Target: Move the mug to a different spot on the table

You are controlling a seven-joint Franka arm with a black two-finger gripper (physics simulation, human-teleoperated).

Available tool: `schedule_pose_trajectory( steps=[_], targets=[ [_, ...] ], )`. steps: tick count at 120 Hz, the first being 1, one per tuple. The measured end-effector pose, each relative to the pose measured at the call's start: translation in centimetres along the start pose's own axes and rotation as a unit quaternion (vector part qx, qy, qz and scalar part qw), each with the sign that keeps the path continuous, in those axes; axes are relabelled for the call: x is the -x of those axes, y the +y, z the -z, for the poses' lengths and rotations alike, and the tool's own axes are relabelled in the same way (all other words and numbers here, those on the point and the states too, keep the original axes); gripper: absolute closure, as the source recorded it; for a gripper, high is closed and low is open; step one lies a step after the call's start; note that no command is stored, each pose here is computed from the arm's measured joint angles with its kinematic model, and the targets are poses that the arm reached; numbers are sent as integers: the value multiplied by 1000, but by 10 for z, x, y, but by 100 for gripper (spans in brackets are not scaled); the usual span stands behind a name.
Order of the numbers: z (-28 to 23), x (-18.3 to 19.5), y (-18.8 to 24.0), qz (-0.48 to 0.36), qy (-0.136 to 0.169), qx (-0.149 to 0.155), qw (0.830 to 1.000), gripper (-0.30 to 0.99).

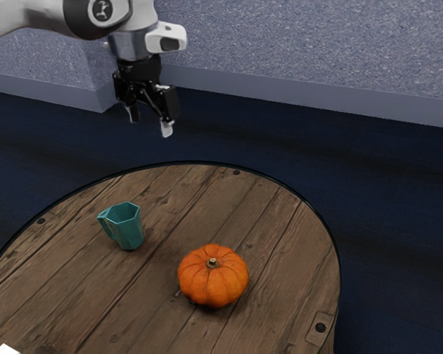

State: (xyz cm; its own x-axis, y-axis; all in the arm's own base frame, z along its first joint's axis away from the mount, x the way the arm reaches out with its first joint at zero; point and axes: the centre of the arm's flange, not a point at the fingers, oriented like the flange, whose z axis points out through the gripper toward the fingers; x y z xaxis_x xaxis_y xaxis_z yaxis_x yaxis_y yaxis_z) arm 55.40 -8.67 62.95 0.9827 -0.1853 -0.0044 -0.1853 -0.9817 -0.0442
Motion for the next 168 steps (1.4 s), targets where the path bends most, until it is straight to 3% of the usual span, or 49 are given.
schedule_pose_trajectory(
  steps=[18,27,32,47,61,71,90,112,118,129,140,144,155,168],
  targets=[
    [-10,1,37,-34,-16,-1,999,0],
    [-35,-8,34,-29,-35,-4,999,0],
    [-54,-12,9,-4,-49,-3,999,0],
    [-109,-6,-123,120,-83,9,989,0],
    [-158,4,-165,172,-104,28,979,0],
    [-176,10,-188,218,-99,34,970,0],
    [-214,45,-244,383,-96,73,916,0],
    [-229,70,-251,511,-88,95,850,0],
    [-203,83,-253,500,-86,84,858,0],
    [-173,108,-268,430,-86,39,898,0],
    [-177,129,-285,345,-119,20,931,0],
    [-182,134,-290,306,-128,26,943,0],
    [-196,153,-293,187,-128,77,971,0],
    [-210,161,-266,25,-114,113,987,0]
  ],
)
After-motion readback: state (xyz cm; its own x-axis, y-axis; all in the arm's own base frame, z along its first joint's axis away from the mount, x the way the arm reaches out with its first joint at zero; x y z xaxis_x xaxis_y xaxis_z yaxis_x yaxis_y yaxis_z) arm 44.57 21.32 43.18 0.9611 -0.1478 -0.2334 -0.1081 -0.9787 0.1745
